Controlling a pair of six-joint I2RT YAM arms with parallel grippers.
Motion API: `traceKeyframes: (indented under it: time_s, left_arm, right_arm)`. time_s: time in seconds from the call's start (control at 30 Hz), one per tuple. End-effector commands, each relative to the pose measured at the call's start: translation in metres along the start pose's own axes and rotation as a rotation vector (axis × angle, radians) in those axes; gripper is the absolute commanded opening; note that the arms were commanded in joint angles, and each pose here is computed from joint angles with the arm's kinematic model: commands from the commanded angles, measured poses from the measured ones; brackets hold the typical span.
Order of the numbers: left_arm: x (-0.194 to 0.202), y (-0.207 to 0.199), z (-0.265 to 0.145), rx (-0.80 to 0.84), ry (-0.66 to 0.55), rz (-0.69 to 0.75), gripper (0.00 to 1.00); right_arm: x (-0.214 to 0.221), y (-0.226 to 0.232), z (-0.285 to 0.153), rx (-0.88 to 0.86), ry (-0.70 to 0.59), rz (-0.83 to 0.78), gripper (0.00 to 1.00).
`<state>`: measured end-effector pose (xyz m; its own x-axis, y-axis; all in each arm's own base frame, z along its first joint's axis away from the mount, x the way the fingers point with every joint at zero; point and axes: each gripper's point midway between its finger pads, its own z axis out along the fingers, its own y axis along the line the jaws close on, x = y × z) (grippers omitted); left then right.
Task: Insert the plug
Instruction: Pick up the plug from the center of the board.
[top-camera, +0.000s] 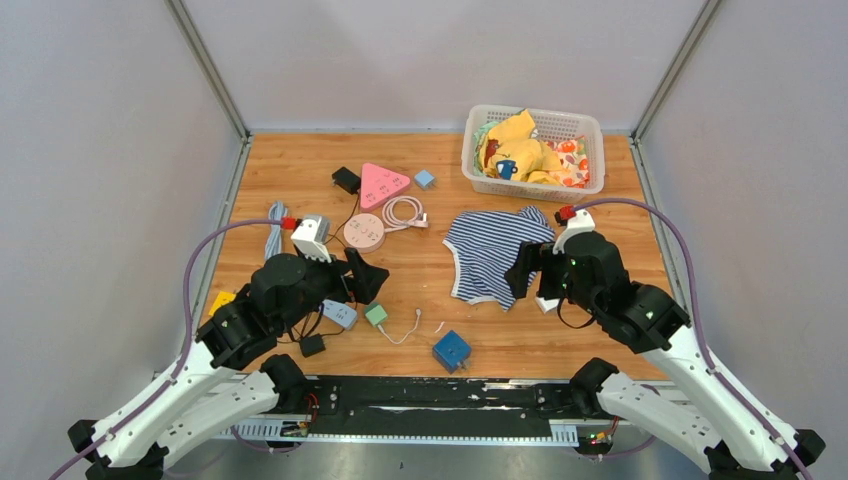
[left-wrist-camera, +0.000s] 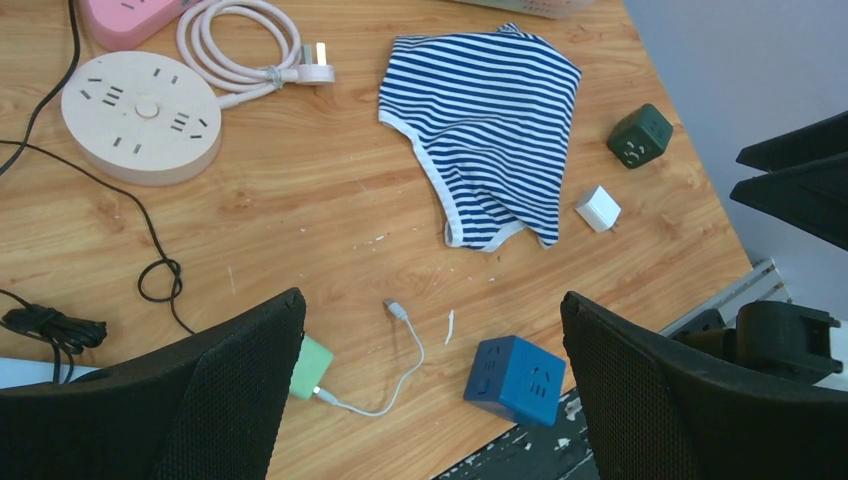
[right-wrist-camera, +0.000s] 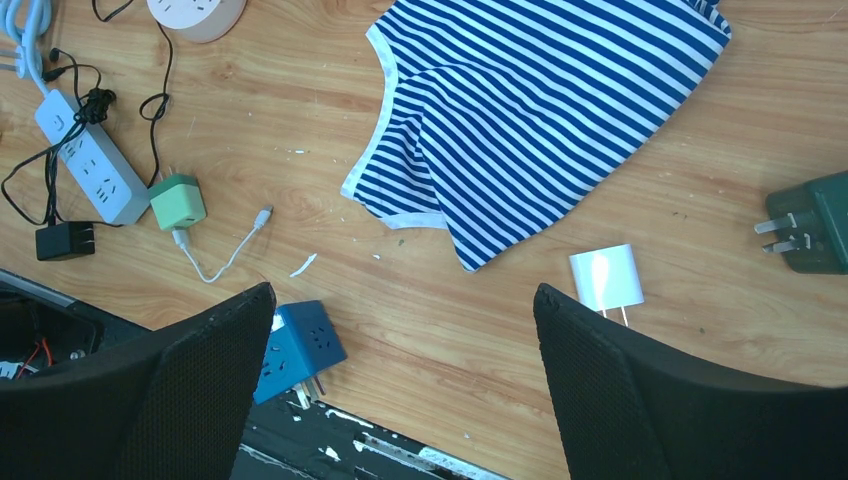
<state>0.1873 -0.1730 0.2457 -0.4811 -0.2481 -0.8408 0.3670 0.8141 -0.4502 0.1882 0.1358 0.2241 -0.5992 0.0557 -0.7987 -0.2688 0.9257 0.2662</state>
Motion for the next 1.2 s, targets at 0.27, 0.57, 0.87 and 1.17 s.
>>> traceKeyframes:
  time_s: [0.27, 0.57, 0.87, 1.17]
  left_arm:
    - [0.015, 0.044, -0.001, -0.19, -0.021, -0.024, 1.0]
    - [0.033, 0.116, 0.001, -0.565, -0.113, -0.118, 0.97]
    - [0.066, 0.145, 0.011, -0.724, -0.075, -0.313, 0.87]
    - [0.108, 0.161, 0.021, -0.835, 0.021, -0.381, 0.8]
  right_arm:
    - [0.016, 0.012, 0.008, -0.067, 0.056, -0.018, 1.0]
    - [0.021, 0.034, 0.008, -0.193, 0.079, -0.034, 0.99]
    - [0.03, 0.025, -0.001, -0.205, 0.035, -0.041, 0.99]
    - [0.039, 0.019, -0.009, -0.224, 0.005, -0.044, 1.0]
